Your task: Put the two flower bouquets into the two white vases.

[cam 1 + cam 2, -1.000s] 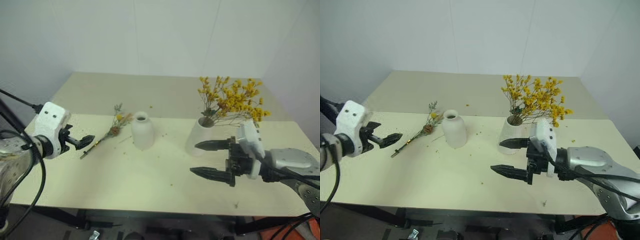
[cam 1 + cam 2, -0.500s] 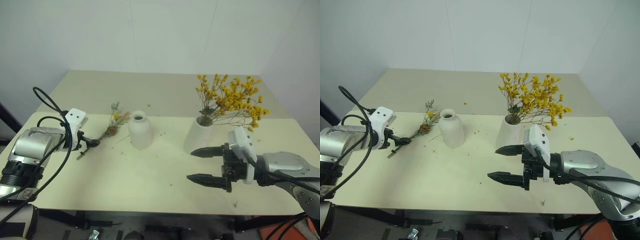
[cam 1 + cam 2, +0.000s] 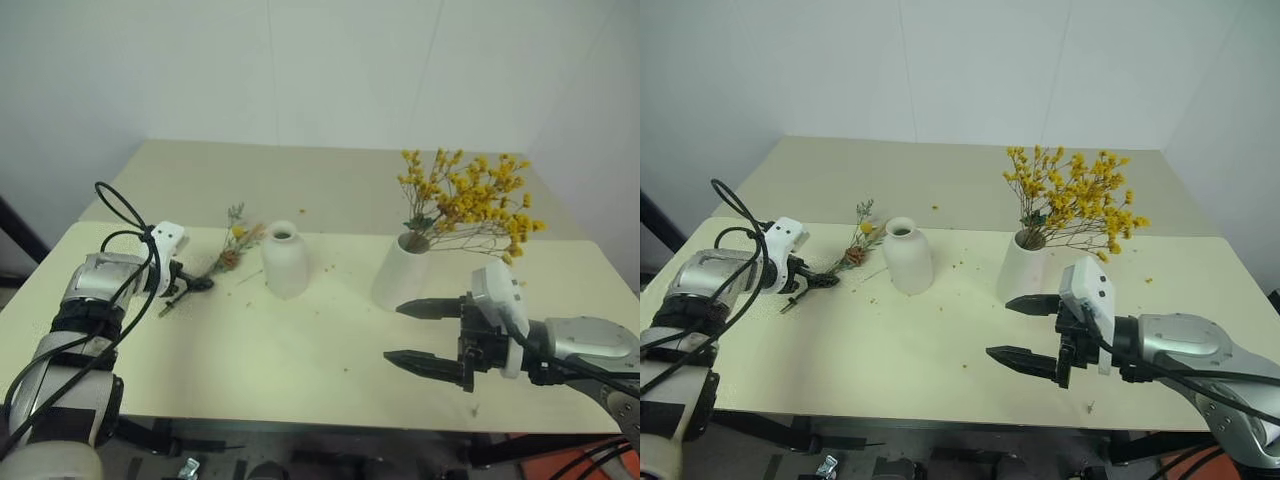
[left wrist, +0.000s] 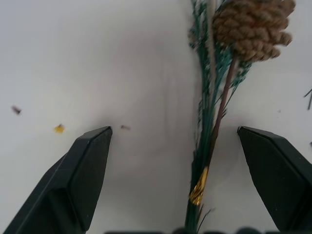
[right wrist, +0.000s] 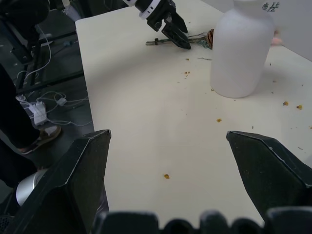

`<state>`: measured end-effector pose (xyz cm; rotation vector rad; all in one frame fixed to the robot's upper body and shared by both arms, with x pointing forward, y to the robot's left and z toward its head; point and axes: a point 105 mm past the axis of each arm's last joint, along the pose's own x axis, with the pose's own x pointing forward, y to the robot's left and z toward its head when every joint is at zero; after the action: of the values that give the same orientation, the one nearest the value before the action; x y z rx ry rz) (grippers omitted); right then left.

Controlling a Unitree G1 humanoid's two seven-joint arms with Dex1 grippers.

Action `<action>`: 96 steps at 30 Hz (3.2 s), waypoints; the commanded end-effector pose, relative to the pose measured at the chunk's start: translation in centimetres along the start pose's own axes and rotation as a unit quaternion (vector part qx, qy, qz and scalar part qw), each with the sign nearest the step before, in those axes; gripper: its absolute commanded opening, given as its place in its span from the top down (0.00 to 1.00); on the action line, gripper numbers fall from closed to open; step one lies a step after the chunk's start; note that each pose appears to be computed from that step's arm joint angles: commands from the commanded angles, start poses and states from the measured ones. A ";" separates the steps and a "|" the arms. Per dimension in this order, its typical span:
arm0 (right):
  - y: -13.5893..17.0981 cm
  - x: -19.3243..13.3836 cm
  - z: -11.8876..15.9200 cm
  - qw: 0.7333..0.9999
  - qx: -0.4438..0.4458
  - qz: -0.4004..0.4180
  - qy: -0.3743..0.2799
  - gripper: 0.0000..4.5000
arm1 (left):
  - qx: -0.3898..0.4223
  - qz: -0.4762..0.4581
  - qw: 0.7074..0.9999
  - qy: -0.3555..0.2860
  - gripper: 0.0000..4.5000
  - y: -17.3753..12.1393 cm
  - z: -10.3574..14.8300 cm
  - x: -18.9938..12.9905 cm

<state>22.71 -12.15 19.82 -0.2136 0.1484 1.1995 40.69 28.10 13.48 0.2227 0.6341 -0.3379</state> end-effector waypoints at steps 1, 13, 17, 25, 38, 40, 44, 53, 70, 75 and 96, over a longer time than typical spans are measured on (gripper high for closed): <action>0.3 -0.4 0.8 1.000 -0.020 -0.006 -0.005 0.00 | 0.014 -0.003 1.000 -0.005 0.00 0.2 0.4 0.1; 0.1 -0.3 0.7 1.000 -0.020 -0.021 0.001 0.00 | 0.026 -0.028 0.998 0.040 0.73 -0.9 -1.2 1.7; -0.1 -0.2 0.7 0.999 -0.020 -0.025 0.001 0.00 | 0.032 -0.023 0.997 0.060 0.99 -0.9 -2.1 2.1; 0.0 -0.1 0.7 0.999 -0.020 -0.028 -0.002 0.00 | 0.006 0.054 0.998 -0.014 0.99 1.3 0.4 1.2; -0.3 0.0 1.0 0.998 -0.054 -0.036 -0.021 0.00 | 0.000 -0.026 0.904 -0.427 0.99 -1.9 13.9 -9.2; -0.3 0.1 1.0 0.997 -0.060 -0.040 -0.025 0.00 | 0.009 -0.029 0.858 -0.513 0.99 -2.5 15.7 -11.5; -0.3 0.2 0.9 0.996 -0.066 -0.050 -0.032 0.00 | -0.007 -0.046 0.805 -0.591 0.99 -2.7 17.4 -13.7; 0.4 0.2 0.6 0.993 -0.068 -0.081 -0.048 0.00 | -0.075 -0.229 0.710 -0.662 0.99 -5.2 17.5 -12.9; 0.6 0.0 -0.2 0.988 -0.082 -0.124 -0.041 0.00 | -0.101 -0.360 0.669 -0.643 0.99 -7.7 17.6 -9.8; 0.8 0.1 -0.3 0.987 -0.082 -0.129 -0.042 0.00 | -0.102 -0.372 0.667 -0.637 0.99 -8.7 17.6 -8.9; 0.5 -0.6 -0.7 0.984 -0.092 -0.151 -0.030 0.00 | -0.018 -0.381 0.731 -0.566 0.99 -12.7 14.9 -4.3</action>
<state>22.37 -12.63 17.93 -0.3094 0.0172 0.9223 41.12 13.10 26.04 -0.3977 -0.5237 -1.1185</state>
